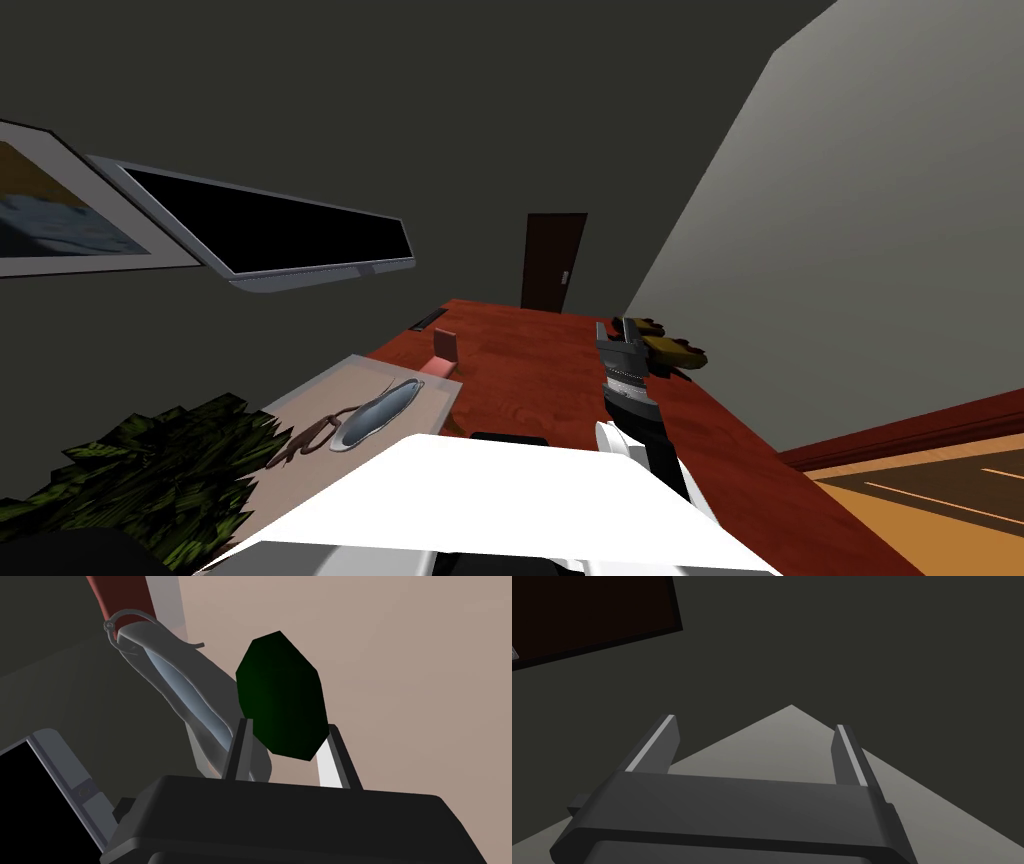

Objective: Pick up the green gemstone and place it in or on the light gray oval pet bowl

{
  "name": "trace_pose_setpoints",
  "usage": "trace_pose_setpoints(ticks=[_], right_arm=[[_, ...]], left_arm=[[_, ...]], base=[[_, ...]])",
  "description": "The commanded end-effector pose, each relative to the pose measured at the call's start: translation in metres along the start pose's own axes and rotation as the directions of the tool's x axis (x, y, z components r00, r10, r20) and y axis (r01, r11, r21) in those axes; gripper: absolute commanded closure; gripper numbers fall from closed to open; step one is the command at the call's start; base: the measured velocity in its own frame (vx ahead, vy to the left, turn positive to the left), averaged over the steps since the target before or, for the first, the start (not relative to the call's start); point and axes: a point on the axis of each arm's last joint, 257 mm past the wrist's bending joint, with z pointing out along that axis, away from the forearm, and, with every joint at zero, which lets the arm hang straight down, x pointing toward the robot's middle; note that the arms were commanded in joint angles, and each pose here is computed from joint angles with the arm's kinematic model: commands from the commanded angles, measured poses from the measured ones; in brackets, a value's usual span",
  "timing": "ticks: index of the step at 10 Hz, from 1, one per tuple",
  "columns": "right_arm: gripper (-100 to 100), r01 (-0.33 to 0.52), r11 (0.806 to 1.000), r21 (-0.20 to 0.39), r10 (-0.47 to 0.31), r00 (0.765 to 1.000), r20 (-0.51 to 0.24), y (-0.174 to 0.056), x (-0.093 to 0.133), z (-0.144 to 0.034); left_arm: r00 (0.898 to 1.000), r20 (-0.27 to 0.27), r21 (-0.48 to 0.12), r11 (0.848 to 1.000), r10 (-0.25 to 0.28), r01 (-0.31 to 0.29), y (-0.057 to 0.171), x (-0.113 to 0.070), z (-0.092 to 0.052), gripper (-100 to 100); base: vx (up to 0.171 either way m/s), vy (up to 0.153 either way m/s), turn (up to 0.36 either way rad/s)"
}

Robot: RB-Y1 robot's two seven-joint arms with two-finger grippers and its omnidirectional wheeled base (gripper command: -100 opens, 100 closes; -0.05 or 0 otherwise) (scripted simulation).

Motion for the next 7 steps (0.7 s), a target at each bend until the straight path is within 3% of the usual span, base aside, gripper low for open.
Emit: trace_pose_setpoints(ticks=[1, 7], right_arm=[[0, 0.000, 1.000, 0.000, 0.000, 1.000, 0.000, 0.0000, 0.0000, 0.0000], [0, 0.000, 1.000, 0.000, 0.000, 1.000, 0.000, 0.0000, 0.0000, 0.0000]], left_arm=[[0.999, 0.000, -0.008, 0.999, -0.034, 0.034, 0.0007, -0.0009, -0.0028, 100], [0.999, 0.000, -0.008, 0.999, -0.034, 0.034, 0.0007, -0.0009, -0.0028, 100]], base=[[-0.006, -0.014, -0.041], [-0.002, -0.004, -0.011]])
